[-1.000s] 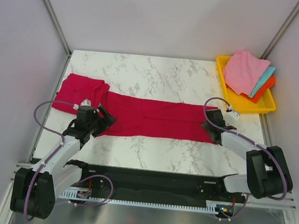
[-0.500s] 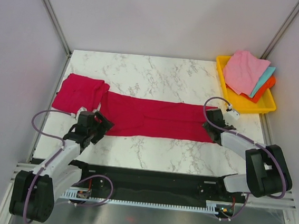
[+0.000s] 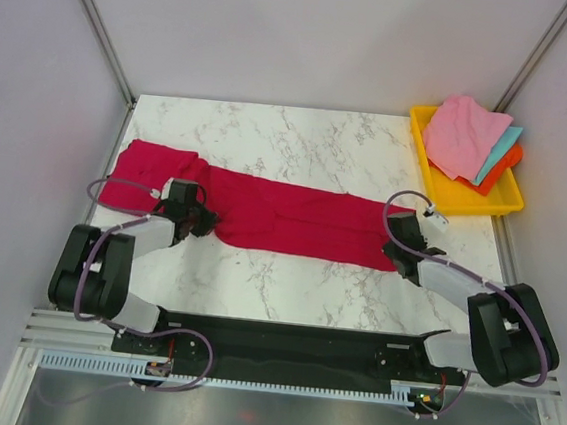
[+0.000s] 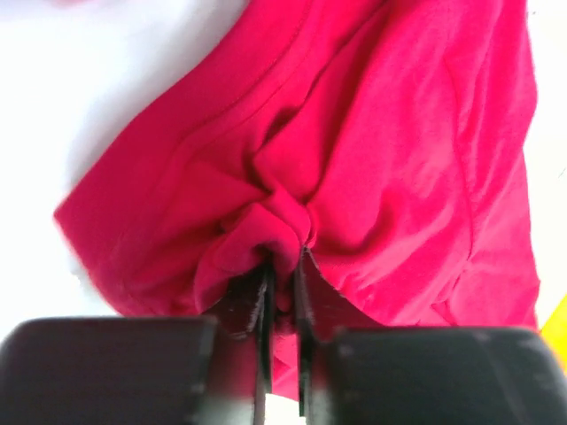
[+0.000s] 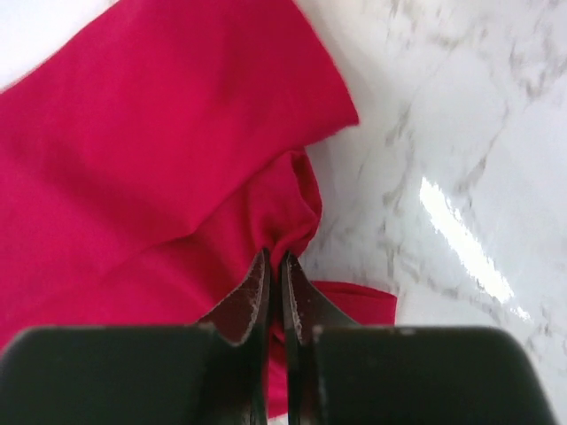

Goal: Fold and stack the t-shirts
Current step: Fold the tshirt

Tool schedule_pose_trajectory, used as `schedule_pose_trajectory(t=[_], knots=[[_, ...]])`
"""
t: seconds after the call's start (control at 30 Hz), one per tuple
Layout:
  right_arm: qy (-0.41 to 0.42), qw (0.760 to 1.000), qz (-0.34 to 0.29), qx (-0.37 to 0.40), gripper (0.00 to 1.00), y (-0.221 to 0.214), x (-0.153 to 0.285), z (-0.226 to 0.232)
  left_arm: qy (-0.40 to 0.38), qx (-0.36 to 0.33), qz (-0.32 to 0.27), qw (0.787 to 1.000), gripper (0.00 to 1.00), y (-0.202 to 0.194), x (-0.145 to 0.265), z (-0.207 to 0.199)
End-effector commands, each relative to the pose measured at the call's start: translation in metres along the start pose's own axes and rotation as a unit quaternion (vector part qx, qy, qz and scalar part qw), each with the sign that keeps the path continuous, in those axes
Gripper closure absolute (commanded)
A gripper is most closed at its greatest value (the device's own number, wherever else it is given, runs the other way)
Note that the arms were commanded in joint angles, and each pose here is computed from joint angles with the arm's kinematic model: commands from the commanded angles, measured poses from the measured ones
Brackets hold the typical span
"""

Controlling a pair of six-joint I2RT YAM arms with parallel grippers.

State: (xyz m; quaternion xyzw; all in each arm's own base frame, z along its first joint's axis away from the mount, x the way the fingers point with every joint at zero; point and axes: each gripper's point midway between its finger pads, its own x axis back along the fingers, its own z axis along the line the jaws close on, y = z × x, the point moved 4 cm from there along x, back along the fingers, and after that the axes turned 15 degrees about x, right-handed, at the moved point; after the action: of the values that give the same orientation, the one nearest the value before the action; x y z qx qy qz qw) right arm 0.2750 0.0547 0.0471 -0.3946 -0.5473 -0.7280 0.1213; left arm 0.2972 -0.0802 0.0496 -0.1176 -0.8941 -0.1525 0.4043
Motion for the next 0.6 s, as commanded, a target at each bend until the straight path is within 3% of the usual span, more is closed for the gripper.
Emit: schedule_pose_trajectory(t=[0.0,0.07,0.2,0.23,0.3,0.33,0.37,0.4,0.43,0.57], knots=[[0.033,0.998,0.049,0.033,0.92,-0.042,0.025,0.002,-0.012,-0.036,0.010,0.999,0.90,-0.008,-0.019,-0.032],[0.046,0.996,0.056,0.050,0.92,-0.054,0.037,0.004,-0.002,-0.045,0.020,0.999,0.98,-0.016,-0.033,-0.038],[0.101,0.984,0.093,0.116,0.94,-0.095,0.066,0.021,-0.016,-0.072,0.064,0.995,0.98,-0.041,-0.063,-0.073],[0.113,0.982,0.095,0.115,0.95,-0.100,0.074,0.026,-0.050,-0.086,0.067,0.993,0.98,-0.040,-0.068,-0.109],[0.157,0.971,0.111,0.141,0.93,-0.124,0.097,0.039,-0.024,-0.121,0.098,0.988,0.98,-0.052,-0.098,-0.111],[0.179,0.968,0.113,0.133,0.92,-0.128,0.108,0.051,-0.053,-0.129,0.096,0.986,0.98,-0.049,-0.105,-0.148],[0.191,0.965,0.110,0.143,0.89,-0.133,0.116,0.058,-0.046,-0.140,0.104,0.984,0.98,-0.050,-0.112,-0.152],[0.221,0.954,0.113,0.170,0.88,-0.144,0.134,0.068,-0.035,-0.147,0.117,0.982,0.98,-0.055,-0.131,-0.148],[0.233,0.949,0.112,0.180,0.87,-0.145,0.146,0.082,-0.065,-0.154,0.106,0.980,0.98,-0.050,-0.132,-0.181],[0.299,0.910,0.084,0.276,0.77,-0.170,0.199,0.127,-0.097,-0.204,0.095,0.970,0.98,-0.044,-0.160,-0.222]])
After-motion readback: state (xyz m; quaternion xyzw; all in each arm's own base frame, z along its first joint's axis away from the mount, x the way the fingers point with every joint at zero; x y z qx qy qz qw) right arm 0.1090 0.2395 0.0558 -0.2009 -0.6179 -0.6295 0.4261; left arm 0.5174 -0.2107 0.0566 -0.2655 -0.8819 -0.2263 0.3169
